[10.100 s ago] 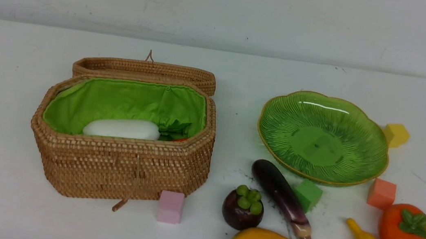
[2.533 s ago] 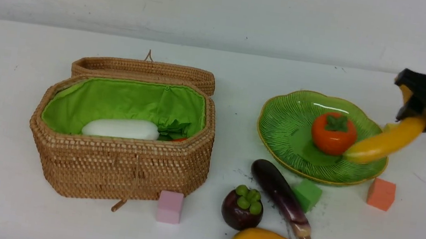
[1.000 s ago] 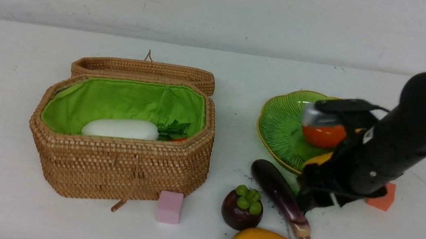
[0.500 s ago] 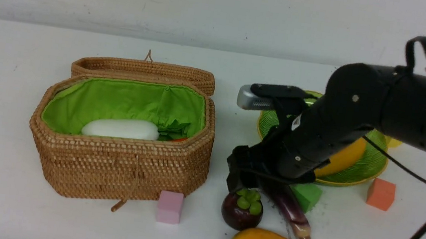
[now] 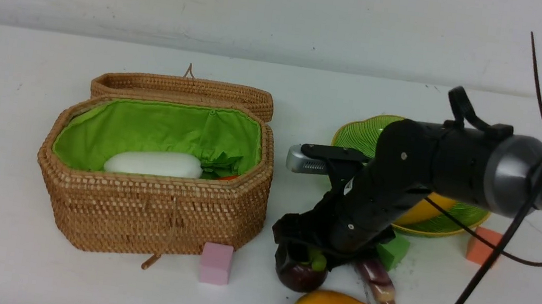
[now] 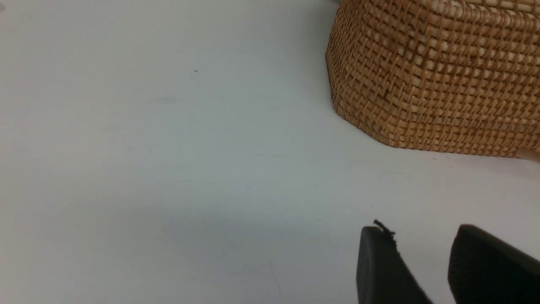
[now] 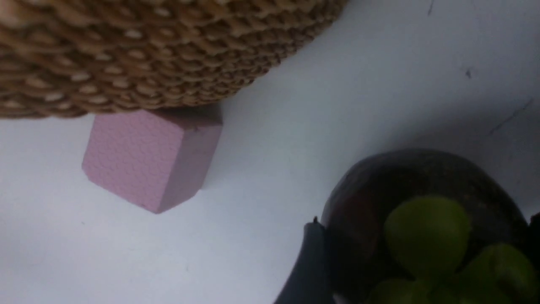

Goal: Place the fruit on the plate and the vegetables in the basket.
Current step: Use the right arm to grab a mangosteen and put it into the right plate

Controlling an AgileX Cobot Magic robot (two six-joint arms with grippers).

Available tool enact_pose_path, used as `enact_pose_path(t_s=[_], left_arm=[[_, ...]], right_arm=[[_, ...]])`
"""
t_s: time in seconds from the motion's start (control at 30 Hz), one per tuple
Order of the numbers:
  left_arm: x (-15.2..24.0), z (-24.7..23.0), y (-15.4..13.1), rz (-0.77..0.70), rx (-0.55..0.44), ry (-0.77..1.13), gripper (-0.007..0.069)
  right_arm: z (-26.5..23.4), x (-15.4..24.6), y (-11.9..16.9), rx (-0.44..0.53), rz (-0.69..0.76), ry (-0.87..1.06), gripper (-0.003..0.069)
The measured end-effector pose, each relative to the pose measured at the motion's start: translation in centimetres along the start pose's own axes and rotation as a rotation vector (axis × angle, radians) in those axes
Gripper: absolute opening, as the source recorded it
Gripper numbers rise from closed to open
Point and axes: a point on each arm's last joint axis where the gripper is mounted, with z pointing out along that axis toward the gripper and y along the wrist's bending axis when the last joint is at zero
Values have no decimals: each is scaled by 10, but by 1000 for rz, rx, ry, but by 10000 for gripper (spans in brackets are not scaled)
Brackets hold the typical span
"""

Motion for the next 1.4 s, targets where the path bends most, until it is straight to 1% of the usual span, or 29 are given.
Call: enact_pose_path(t_s=[0.1, 0.33, 0.43, 0.47, 0.5, 0.6, 0.7, 0.73, 0.8, 0.9, 0.93, 1.03, 1.17, 1.2, 1.33, 1.37, 1.4], left_arm=[[0, 0, 0, 0, 0, 0, 239], [0, 0, 0, 0, 0, 0, 239], [0, 0, 0, 0, 0, 0, 239], [0, 0, 0, 0, 0, 0, 239], [0, 0, 0, 0, 0, 0, 239], [0, 0, 0, 0, 0, 0, 239], [0, 0, 0, 0, 0, 0, 239], [0, 0, 0, 1, 0, 0, 239], [0, 0, 0, 1, 0, 0, 239], [0, 0, 0, 1, 0, 0, 239], [0, 0, 0, 1, 0, 0, 239], [0, 0, 0, 1, 0, 0, 239], [0, 0, 0, 1, 0, 0, 239], [0, 0, 0, 1, 0, 0, 239], [0, 0, 0, 1, 0, 0, 239], [0, 0, 0, 1, 0, 0, 239], [0, 0, 0, 1, 0, 0, 239]], right_arm=[[0, -2, 0, 0, -17, -19, 571], [-10, -5, 3, -6, -30, -59, 571], [-32, -10, 6, -14, -28, -133, 571], [-51, -18, 4, -8, -26, -203, 571], [-55, -20, 2, -5, -21, -221, 571], [-89, -47, -22, 25, 45, -358, 571], [-111, -71, -53, 51, 133, -470, 571], [-110, -73, -55, 53, 138, -474, 571], [-106, -89, -77, 60, 188, -501, 571], [-75, -97, -90, 67, 208, -454, 571], [-73, -97, -91, 67, 210, -450, 571], [-40, -99, -101, 68, 234, -387, 571], [-28, -98, -105, 71, 241, -364, 571], [-28, -98, -105, 73, 239, -364, 576], [-31, -99, -105, 91, 215, -355, 653], [-31, -99, -105, 92, 213, -354, 653], [-34, -97, -105, 103, 198, -342, 673]])
